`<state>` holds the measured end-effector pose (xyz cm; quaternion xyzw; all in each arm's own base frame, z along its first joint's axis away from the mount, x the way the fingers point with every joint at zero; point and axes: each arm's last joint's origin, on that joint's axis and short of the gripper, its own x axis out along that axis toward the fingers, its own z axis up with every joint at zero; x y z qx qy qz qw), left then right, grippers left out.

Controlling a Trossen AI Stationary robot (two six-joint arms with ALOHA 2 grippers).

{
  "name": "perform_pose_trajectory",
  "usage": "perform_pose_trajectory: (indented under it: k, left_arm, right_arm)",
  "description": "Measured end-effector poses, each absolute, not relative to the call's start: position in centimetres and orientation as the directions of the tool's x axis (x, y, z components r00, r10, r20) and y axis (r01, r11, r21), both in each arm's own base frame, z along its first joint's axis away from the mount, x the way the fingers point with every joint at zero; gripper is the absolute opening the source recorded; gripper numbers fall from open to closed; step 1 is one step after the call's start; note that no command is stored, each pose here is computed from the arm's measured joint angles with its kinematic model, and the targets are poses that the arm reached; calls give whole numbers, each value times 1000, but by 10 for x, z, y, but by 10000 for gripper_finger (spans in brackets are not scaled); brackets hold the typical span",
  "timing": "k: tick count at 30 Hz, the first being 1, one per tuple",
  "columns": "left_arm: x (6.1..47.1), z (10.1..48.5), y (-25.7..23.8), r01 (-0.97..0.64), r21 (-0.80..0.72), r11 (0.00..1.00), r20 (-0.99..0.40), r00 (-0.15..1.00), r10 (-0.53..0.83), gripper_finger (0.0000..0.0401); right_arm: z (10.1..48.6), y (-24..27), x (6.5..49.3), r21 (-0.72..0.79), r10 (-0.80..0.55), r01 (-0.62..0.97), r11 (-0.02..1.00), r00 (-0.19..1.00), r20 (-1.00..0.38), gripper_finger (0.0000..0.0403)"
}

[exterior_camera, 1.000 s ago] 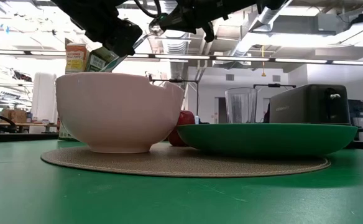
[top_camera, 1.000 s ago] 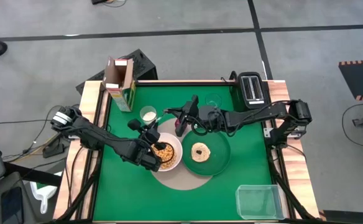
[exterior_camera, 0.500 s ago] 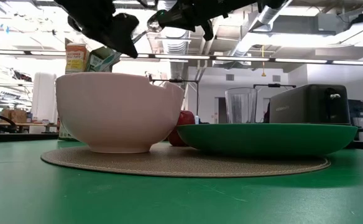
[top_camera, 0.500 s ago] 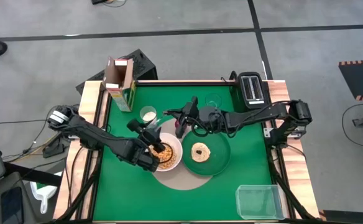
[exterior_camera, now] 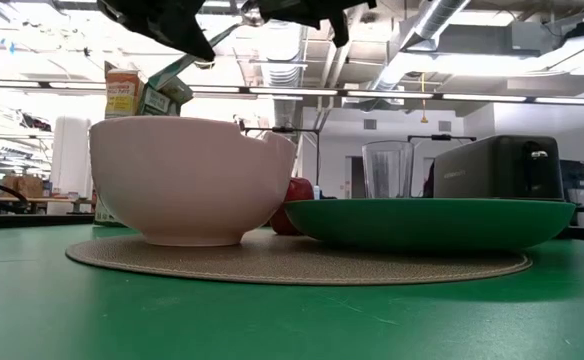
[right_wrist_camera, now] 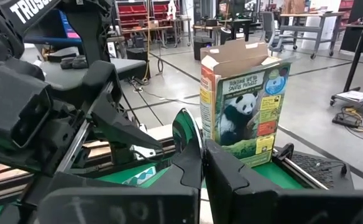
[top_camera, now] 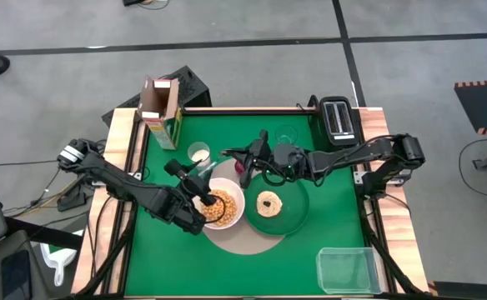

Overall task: Arrange a breakfast setting
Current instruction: Put the spoon on the table mat to the right of the bowl

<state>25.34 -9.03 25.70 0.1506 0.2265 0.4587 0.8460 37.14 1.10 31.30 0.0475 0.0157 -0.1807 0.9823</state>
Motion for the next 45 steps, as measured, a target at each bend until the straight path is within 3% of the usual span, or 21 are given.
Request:
perform_pose_trajectory:
  k: [6,17,32,40,45]
  left_arm:
    - [253,257,-90,-705,477,525,-234,474,849,191]
    - [257,258,-80,-691,535,486,-223,440,870,118]
    - [266,249,-72,-683,580,445,-214,399,891,105]
    - [266,249,-72,-679,588,440,-208,399,893,22]
    - [266,249,-72,-682,584,440,-208,399,893,25]
  right_arm:
    - [313,11,371,103,-356,359,928,933,-48,31]
    - [314,-10,371,170,-404,404,899,914,-35,31]
    - [314,-5,372,173,-388,388,905,921,-39,32]
    - [314,-5,372,178,-390,390,903,920,-36,34]
    - [314,-5,372,171,-390,390,905,920,-36,39]
